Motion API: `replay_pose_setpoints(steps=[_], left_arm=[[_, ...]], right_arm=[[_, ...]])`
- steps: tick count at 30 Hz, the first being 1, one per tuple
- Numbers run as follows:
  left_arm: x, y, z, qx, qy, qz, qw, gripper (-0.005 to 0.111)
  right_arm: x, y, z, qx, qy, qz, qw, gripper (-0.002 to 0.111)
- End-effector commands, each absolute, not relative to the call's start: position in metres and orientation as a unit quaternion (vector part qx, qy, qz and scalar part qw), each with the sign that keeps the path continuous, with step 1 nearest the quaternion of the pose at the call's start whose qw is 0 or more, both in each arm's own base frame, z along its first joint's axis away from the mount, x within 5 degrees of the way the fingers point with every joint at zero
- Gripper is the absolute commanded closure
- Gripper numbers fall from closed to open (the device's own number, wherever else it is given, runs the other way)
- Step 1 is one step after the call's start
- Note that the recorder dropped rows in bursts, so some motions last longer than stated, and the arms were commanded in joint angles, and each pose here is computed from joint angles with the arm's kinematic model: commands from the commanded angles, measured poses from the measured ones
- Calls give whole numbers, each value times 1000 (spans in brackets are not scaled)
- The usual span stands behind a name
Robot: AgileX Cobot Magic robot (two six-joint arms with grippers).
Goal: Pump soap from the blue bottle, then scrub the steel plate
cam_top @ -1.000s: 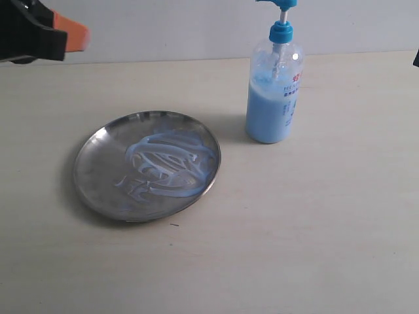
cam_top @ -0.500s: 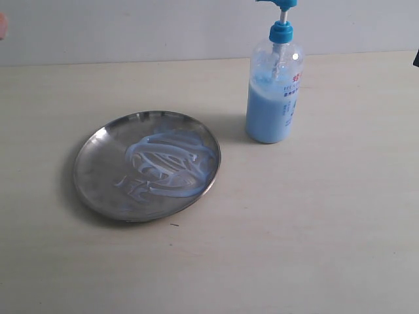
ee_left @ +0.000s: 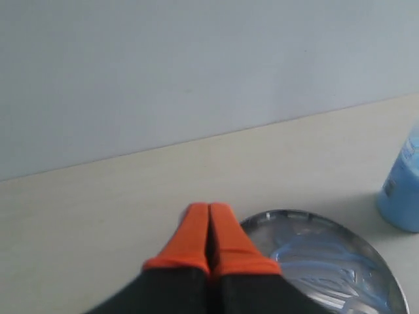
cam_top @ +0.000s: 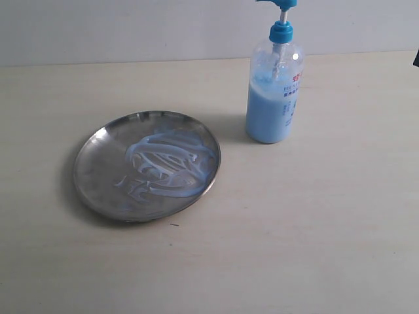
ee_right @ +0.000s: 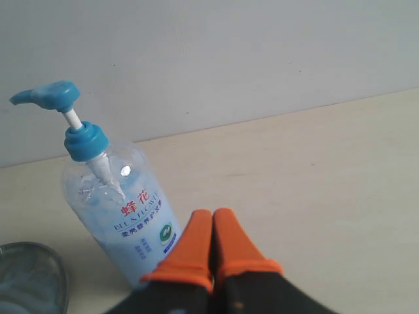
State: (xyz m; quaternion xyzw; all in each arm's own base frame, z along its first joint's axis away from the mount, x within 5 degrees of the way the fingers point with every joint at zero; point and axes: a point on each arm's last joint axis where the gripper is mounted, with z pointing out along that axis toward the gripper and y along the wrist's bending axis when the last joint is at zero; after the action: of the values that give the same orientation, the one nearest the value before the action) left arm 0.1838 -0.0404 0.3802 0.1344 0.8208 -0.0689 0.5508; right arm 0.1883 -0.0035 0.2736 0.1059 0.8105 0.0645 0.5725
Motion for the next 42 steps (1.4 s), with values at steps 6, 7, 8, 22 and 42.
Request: replay_pose_setpoints(steps=[6, 7, 8, 22, 42], left_arm=[[129, -19, 356, 81, 754, -37, 651, 107], [125, -17, 352, 76, 743, -33, 665, 107], [120, -15, 345, 70, 734, -29, 675, 107], [73, -8, 252, 32, 734, -41, 677, 107], [53, -10, 183, 76, 786, -31, 613, 107]], right_arm=[[190, -4, 278, 106, 804, 64, 581, 108], [190, -4, 278, 106, 804, 64, 581, 108], [190, -4, 278, 106, 804, 64, 581, 108], [190, -4, 278, 106, 804, 64, 581, 108], [190, -4, 278, 106, 804, 64, 581, 108]])
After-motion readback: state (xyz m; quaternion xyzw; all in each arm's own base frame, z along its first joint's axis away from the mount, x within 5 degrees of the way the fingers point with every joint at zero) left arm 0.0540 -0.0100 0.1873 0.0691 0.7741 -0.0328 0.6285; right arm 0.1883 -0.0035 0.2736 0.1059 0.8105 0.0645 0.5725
